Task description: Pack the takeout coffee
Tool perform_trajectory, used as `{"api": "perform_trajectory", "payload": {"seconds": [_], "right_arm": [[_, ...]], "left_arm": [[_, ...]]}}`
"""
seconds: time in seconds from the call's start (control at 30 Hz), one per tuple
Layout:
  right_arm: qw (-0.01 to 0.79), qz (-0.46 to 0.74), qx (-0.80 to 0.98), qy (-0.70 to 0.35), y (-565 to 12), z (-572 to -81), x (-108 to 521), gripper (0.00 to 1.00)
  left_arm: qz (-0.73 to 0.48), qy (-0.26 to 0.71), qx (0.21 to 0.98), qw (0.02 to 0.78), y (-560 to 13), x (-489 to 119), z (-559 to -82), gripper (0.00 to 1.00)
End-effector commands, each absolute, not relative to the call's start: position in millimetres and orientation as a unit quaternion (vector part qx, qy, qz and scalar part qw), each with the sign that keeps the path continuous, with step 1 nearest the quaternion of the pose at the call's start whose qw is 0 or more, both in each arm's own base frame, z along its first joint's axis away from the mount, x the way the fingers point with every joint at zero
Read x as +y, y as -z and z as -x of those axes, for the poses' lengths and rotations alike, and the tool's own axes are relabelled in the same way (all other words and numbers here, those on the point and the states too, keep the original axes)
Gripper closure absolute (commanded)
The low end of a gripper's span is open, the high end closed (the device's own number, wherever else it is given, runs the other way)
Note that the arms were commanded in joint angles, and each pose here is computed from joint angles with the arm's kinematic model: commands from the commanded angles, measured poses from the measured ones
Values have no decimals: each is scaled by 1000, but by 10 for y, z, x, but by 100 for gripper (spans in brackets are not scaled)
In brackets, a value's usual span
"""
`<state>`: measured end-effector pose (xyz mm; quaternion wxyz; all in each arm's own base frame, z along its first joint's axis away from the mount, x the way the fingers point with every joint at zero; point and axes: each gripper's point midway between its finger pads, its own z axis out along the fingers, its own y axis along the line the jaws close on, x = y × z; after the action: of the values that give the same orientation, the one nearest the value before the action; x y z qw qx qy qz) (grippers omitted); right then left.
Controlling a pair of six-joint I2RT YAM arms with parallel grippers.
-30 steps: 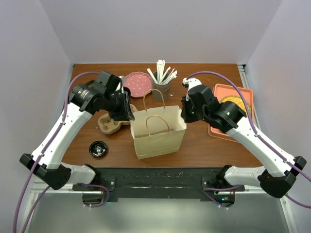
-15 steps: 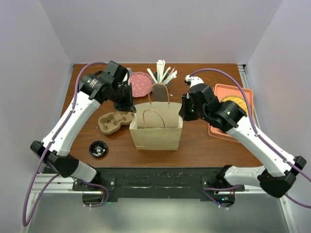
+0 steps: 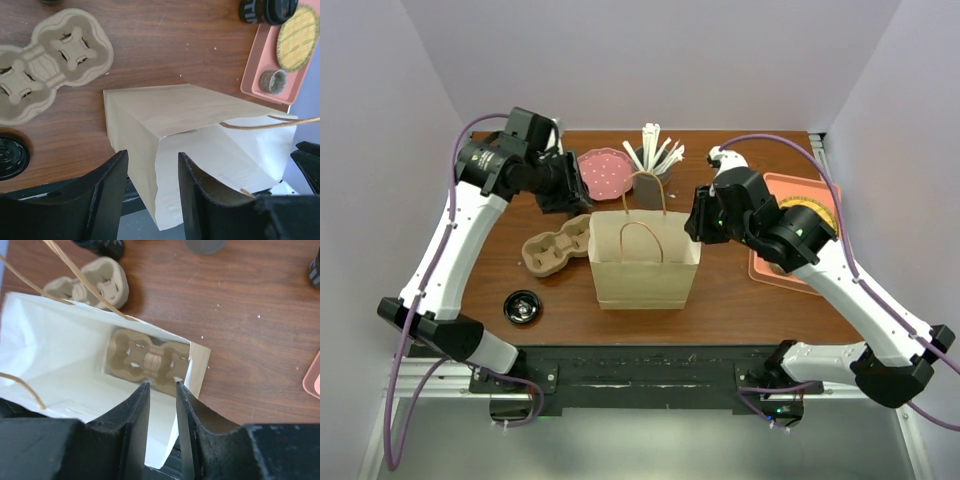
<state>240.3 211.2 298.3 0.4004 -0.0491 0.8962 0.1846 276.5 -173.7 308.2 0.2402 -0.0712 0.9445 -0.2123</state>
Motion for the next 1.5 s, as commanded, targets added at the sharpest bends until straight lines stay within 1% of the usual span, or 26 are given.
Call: {"api": "perform_trajectory", "payload": {"seconds": [0.0, 0.07, 0.13, 0.17, 0.27, 0.3, 0.33, 0.43, 0.5, 0.6, 0.63, 0.67, 0.7, 0.77, 0.9, 1.0, 1.03, 1.07, 1.17, 1.2, 1.23, 1.27, 1.33, 1.37, 1.47], "right_arm": [[445, 17, 873, -201, -3339, -2441, 2036, 67], [452, 13, 869, -199, -3402, -2448, 2000, 63], [456, 17, 871, -184, -3407, -2457, 1948, 57], [459, 21, 870, -180, -3432, -2467, 1947, 56], [464, 37, 868, -170, -3486, -2472, 1922, 51], [467, 47, 867, -168, -3499, -2484, 1927, 50], [470, 51, 865, -168, -3528, -2486, 1931, 46], [482, 63, 856, -173, -3638, -2488, 1936, 41], [487, 71, 853, -173, -3685, -2485, 1934, 41], [485, 76, 854, -173, -3686, -2449, 1910, 40], [485, 75, 854, -174, -3688, -2431, 1890, 40], [483, 76, 855, -172, -3655, -2423, 1881, 40], [482, 77, 855, -172, -3644, -2413, 1875, 40], [483, 76, 855, -172, -3634, -2388, 1847, 40], [484, 81, 854, -176, -3656, -2369, 1855, 41], [485, 73, 855, -169, -3641, -2391, 1829, 43], [487, 67, 855, -163, -3633, -2413, 1813, 43], [486, 65, 857, -160, -3611, -2425, 1814, 43], [491, 49, 859, -139, -3595, -2551, 1819, 44], [480, 51, 868, -116, -3495, -2626, 1841, 44], [481, 48, 870, -99, -3490, -2676, 1821, 43], [496, 30, 866, -66, -3559, -2772, 1729, 43], [488, 31, 872, -29, -3467, -2919, 1735, 43], [496, 24, 867, -27, -3546, -2968, 1730, 43], [499, 11, 866, -21, -3551, -3151, 1780, 42]], "left_arm": [[75, 257, 927, 263, -3364, -1722, -2600, 50], [63, 305, 908, 279, -3485, -1844, -2596, 43], [68, 313, 905, 282, -3446, -1832, -2551, 33], [63, 305, 910, 274, -3395, -1821, -2524, 31], [58, 248, 935, 246, -3160, -1716, -2427, 32], [53, 218, 941, 255, -3135, -1708, -2410, 33], [47, 212, 942, 256, -3124, -1745, -2379, 35], [45, 197, 950, 240, -2986, -1909, -2278, 38], [33, 174, 957, 230, -2840, -2003, -2237, 41], [40, 147, 958, 245, -2800, -2001, -2341, 44], [37, 138, 957, 252, -2803, -1982, -2382, 48], [38, 129, 955, 263, -2829, -1956, -2436, 50], [35, 120, 956, 264, -2803, -1956, -2478, 51], [34, 110, 958, 264, -2767, -1950, -2512, 56], [34, 95, 958, 268, -2727, -1896, -2526, 59], [26, 78, 956, 280, -2728, -1819, -2539, 64], [23, 74, 956, 281, -2723, -1806, -2549, 68], [20, 68, 956, 283, -2708, -1795, -2565, 70], [-12, 62, 956, 285, -2646, -1819, -2621, 83], [-30, 57, 957, 283, -2624, -1835, -2648, 87], [-39, 58, 956, 284, -2633, -1856, -2673, 98], [-48, 64, 955, 286, -2656, -1889, -2688, 100], [-67, 73, 948, 301, -2710, -1930, -2735, 100], [-72, 78, 947, 305, -2735, -1938, -2729, 100], [-80, 75, 939, 326, -2793, -1879, -2732, 100]]}}
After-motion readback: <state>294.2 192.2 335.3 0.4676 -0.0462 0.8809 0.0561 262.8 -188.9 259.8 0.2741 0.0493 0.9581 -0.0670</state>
